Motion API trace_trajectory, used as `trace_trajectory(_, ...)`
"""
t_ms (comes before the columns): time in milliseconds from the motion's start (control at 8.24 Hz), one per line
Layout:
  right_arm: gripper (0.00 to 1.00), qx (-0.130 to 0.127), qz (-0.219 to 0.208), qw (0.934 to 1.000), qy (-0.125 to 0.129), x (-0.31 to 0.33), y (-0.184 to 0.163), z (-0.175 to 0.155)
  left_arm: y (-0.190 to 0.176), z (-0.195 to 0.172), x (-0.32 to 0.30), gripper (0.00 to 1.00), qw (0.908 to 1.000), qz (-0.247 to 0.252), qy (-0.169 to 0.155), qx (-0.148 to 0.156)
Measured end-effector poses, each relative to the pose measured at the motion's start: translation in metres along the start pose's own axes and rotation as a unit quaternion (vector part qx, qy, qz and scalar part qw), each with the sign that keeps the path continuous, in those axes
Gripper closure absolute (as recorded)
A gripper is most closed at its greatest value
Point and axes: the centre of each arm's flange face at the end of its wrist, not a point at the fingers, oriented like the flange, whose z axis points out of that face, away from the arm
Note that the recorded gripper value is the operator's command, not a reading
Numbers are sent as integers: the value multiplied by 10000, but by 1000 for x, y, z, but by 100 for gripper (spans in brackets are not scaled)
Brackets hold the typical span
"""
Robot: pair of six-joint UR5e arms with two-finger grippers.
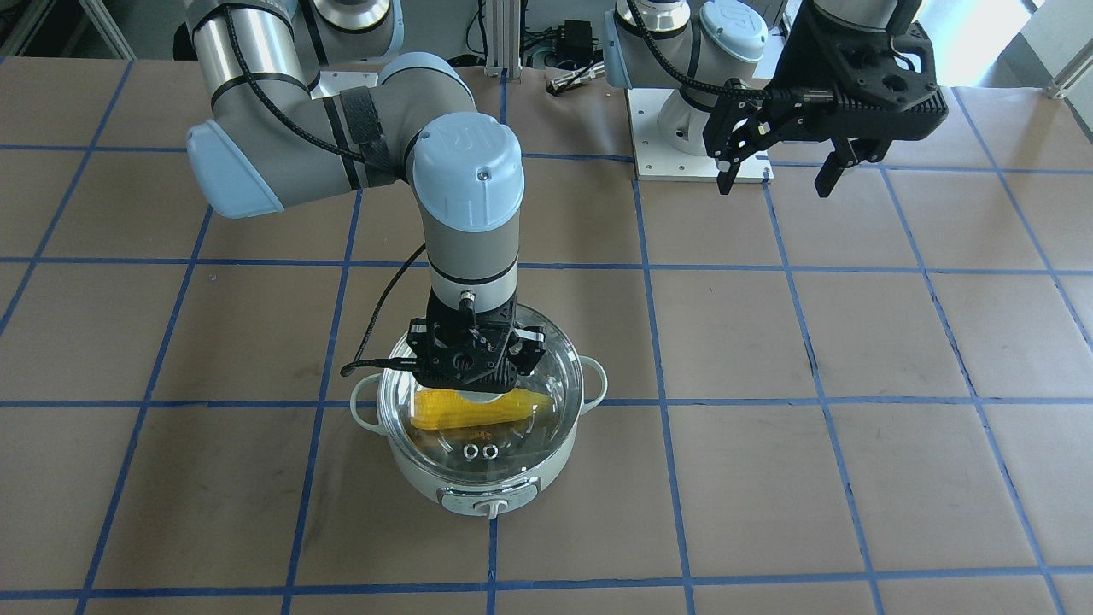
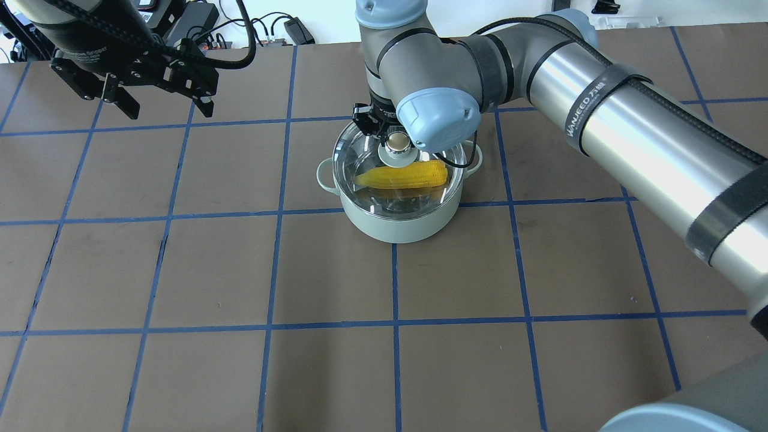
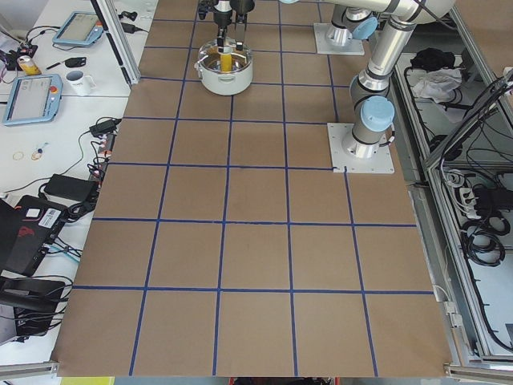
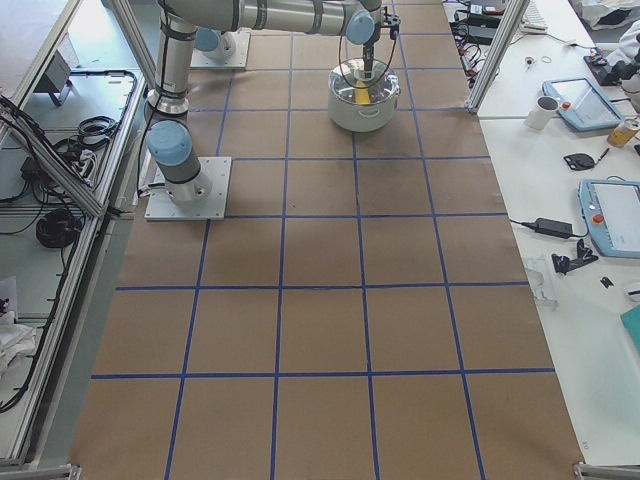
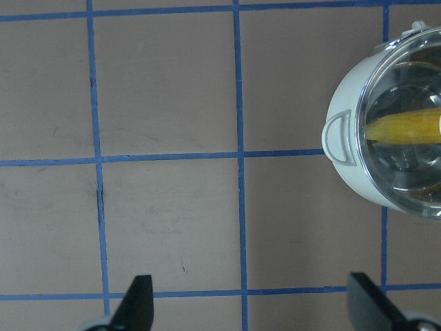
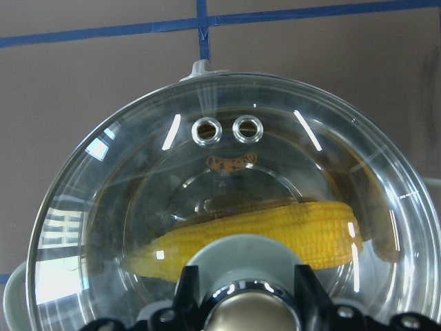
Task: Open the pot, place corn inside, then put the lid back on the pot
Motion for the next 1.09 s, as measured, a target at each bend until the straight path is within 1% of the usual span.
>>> trace_trajectory(1092, 80, -11, -1, 10000, 6, 0, 0, 2, -2, 3, 0, 0, 10000, 25, 1, -19)
